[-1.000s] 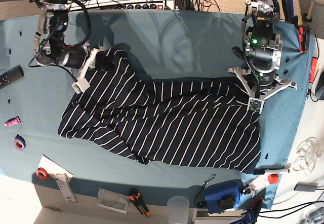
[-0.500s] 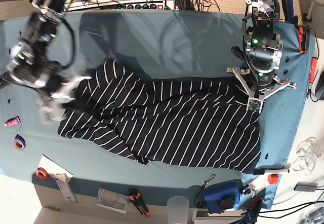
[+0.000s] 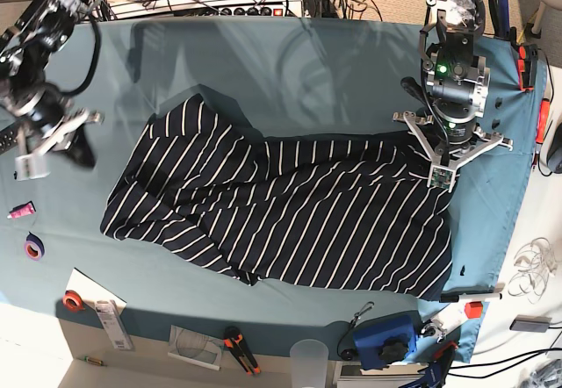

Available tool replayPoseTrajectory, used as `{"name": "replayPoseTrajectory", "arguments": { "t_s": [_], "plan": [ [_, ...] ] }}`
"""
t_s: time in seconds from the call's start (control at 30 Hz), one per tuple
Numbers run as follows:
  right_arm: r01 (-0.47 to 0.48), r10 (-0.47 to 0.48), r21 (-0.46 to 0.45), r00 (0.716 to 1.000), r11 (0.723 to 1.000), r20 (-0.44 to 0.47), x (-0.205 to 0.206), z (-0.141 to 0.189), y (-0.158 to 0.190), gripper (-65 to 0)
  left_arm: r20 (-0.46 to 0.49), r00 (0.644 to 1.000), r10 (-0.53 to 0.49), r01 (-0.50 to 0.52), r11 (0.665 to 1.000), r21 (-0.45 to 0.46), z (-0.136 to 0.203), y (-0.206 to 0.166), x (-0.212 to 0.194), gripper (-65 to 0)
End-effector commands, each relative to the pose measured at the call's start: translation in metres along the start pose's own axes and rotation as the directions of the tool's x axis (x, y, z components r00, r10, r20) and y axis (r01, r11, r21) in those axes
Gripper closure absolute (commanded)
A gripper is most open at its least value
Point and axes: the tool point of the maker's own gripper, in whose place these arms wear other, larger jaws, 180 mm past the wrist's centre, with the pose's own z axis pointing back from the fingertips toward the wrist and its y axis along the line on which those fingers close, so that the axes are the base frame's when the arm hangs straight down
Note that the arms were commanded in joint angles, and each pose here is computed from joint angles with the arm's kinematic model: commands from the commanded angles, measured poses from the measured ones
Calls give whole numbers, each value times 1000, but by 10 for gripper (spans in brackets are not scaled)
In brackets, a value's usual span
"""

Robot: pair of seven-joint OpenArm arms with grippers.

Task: Layout the t-shirt on the table in an organized manner, then fold the t-shirt properly
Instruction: 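Grasp the shirt edge with the right gripper beside the left gripper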

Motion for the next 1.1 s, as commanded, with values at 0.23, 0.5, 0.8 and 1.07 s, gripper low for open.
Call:
{"name": "replayPoseTrajectory", "arguments": {
  "t_s": [0.23,0.5,0.8,1.07],
  "plan": [
    [27,-22,93,998,995,-52,-24,11,19,-275,45,999,4,-4,1000,12,3,5,12,0],
    [43,-10,261,992,964,-125,-47,-21,85,-275,74,995,67,-61,994,-85,4,-12,18,0],
    [-87,102,60,942,994,-320,-86,-57,88,-275,74,995,67,-60,995,-85,4,-12,18,0],
    [-178,184,53,907,983,-379,-98,-75,119,-275,75,995,67,-61,994,-85,4,-12,18,0]
  ]
}}
